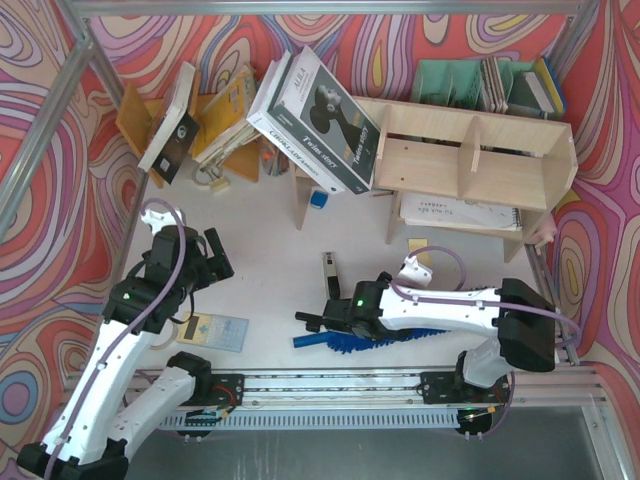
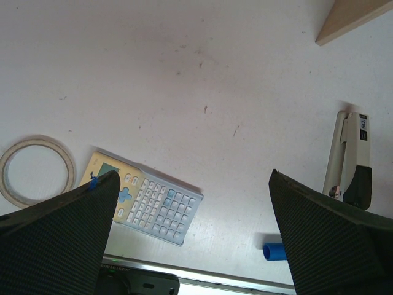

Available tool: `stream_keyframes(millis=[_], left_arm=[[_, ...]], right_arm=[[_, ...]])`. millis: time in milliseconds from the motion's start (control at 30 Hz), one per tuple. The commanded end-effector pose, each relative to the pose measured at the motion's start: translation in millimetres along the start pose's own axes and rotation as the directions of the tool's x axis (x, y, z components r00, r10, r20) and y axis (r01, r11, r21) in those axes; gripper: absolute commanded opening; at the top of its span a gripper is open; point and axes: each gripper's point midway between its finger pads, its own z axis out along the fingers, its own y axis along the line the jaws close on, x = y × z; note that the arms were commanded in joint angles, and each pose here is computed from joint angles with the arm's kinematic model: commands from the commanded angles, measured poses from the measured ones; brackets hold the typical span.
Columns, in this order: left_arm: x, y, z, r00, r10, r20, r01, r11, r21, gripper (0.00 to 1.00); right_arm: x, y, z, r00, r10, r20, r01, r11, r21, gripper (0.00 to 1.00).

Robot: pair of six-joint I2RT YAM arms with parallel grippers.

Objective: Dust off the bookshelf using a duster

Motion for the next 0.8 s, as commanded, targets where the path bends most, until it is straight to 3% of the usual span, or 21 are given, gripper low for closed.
stream_keyframes(millis=[0,267,767], left_arm=[[5,4,-1,1.000,-0.001,-0.004,0.001,1.000,-0.013,0.99],[5,4,-1,1.000,0.000,-0.006,0.000,1.000,-0.010,0.99],[5,4,1,1.000,0.002,-0.009,-0.002,1.000,-0.012,0.98]], right_arm=[[-9,-11,2,0.957,0.289,0.018,-0.289,0.956,0.044,0.65],[6,-15,19,0.923,0.381,-0.052,-0.380,0.924,0.031,0.59],[15,-20,42,0.910,0.406,-0.089,-0.401,0.913,0.071,0.56]])
